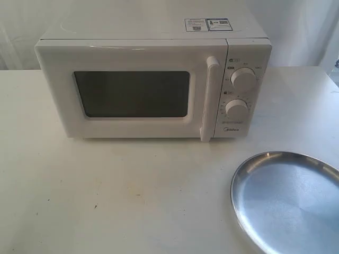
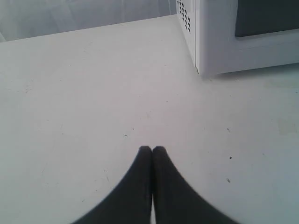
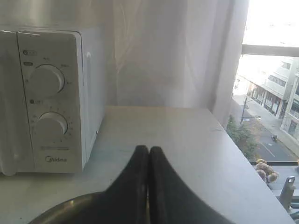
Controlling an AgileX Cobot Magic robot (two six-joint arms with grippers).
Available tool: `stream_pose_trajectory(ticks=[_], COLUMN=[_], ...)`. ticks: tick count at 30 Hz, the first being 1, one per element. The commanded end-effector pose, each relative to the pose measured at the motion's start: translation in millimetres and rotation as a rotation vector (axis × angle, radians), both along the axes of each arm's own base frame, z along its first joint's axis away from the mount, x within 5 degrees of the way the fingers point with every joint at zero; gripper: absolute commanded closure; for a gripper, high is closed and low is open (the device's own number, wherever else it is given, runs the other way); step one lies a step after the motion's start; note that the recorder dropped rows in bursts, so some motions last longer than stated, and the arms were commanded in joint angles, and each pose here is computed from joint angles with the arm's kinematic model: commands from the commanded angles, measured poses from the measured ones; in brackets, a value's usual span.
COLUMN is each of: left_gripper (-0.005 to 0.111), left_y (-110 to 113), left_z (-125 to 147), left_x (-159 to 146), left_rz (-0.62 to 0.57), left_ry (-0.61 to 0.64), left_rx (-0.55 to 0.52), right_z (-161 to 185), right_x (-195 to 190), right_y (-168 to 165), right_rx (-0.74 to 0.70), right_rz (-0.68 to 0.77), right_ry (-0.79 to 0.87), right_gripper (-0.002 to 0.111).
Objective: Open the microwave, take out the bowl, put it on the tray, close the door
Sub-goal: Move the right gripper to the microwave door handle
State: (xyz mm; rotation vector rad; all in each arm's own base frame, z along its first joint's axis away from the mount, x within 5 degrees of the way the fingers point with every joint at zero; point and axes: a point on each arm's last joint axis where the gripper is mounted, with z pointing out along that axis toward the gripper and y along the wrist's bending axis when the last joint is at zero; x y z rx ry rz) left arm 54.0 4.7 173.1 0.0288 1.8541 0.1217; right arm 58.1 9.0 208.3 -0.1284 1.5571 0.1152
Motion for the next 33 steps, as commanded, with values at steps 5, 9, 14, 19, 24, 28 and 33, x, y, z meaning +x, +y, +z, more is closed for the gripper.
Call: stream_pose_trajectory(ticks=[5,9,14,19,24,28,33], left_gripper=[0.107,0.107,0.107,0.107,0.107,0.107,0.107], left_y=[-0.2,-0.2,-0.2,-0.2,-0.2,-0.2,-0.2], left_z=[0.5,0.5,0.5,0.5,0.5,0.5,0.5], left_x=[-0.1,-0.1,-0.1,-0.1,-0.1,-0.1,-0.1], left_rz=[0.001,0.001,0.001,0.001,0.001,0.001,0.001], left_ry=[-0.004,-0.004,-0.004,-0.004,-0.004,-0.004,-0.004], left_rx=[-0.01,-0.01,-0.01,-0.01,-0.01,-0.01,-0.01], right_z=[21.4,36.7,63.9,145.7,117.7,59.1,4.4], right_x=[-3.2,-8.9,-27.9,3.9,108.6,169.8,206.1], right_y=[-0.1,-0.4,12.8,41.4,83.3,96.8,104.8], right_rx=[0.279,0.463,0.572,0.17,-0.023,-0.013,-0.133], right_rz=[0.035,0.101,0.388,0.511,0.818,0.886,0.93], right_ry=[-0.21,-0.356,-0.588,-0.484,-0.309,-0.135,-0.048], right_gripper=[0.108,0.108,0.108,0.108,0.108,0.108,0.108])
